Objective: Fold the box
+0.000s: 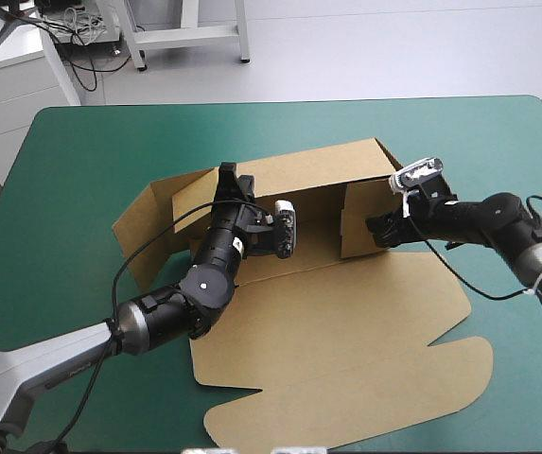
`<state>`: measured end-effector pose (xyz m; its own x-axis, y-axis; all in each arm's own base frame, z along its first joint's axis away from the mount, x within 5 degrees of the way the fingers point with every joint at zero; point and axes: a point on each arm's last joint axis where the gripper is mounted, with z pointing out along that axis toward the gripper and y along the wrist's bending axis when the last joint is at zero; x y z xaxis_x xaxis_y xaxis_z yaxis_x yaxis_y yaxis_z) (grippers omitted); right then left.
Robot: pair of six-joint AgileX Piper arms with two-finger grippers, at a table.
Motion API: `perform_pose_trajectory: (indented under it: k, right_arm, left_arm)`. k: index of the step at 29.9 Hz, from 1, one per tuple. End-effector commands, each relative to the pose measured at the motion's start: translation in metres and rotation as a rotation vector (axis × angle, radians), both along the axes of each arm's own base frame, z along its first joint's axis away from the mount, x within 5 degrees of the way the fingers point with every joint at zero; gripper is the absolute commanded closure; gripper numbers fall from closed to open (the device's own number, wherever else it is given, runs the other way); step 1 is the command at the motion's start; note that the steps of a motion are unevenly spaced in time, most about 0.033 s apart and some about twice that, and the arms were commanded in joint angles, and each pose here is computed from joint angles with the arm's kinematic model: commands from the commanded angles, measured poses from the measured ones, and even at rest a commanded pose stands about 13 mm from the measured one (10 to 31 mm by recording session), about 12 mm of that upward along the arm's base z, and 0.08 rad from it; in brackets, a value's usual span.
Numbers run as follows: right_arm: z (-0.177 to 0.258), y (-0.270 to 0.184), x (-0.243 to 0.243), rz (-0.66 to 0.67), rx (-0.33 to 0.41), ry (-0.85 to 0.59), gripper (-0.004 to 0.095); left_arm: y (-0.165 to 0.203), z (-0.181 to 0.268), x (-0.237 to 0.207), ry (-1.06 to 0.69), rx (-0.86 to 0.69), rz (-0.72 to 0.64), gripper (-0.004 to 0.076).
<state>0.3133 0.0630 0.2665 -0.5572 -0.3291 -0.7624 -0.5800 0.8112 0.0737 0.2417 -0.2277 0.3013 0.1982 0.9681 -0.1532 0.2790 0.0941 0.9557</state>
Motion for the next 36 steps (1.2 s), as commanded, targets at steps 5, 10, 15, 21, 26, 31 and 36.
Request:
perform_pose_trajectory:
  k: [5,10,15,21,26,31,36]
  right_arm:
    - [0.015,0.021,-0.01,-0.046,-0.004,-0.203,0.0647]
    - [0.018,0.024,-0.008,-0.085,-0.001,-0.242,0.0894]
    - [0.018,0.024,-0.008,-0.087,0.006,-0.247,0.0926]
    - [0.019,0.025,-0.008,-0.084,0.011,-0.248,0.0927]
    - [0.019,0.025,-0.008,-0.081,0.013,-0.246,0.0927]
    - [0.018,0.025,-0.008,-0.078,0.003,-0.252,0.0924]
    - [0.018,0.027,-0.009,-0.054,0.008,-0.243,0.0746]
  left_arm:
    - [0.002,0.026,-0.002,-0.122,-0.001,-0.012,0.0734]
    - [0.002,0.026,-0.002,-0.12,-0.002,-0.016,0.0734]
    - [0.002,0.026,-0.002,-0.12,-0.002,-0.016,0.0734]
    - [0.002,0.026,-0.002,-0.12,-0.002,-0.016,0.0734]
    - [0.002,0.026,-0.002,-0.12,-0.002,-0.016,0.0734]
    - [0.002,0.026,-0.002,-0.12,-0.002,-0.016,0.0734]
    - [0.002,0.026,-0.002,-0.121,-0.001,-0.014,0.0734]
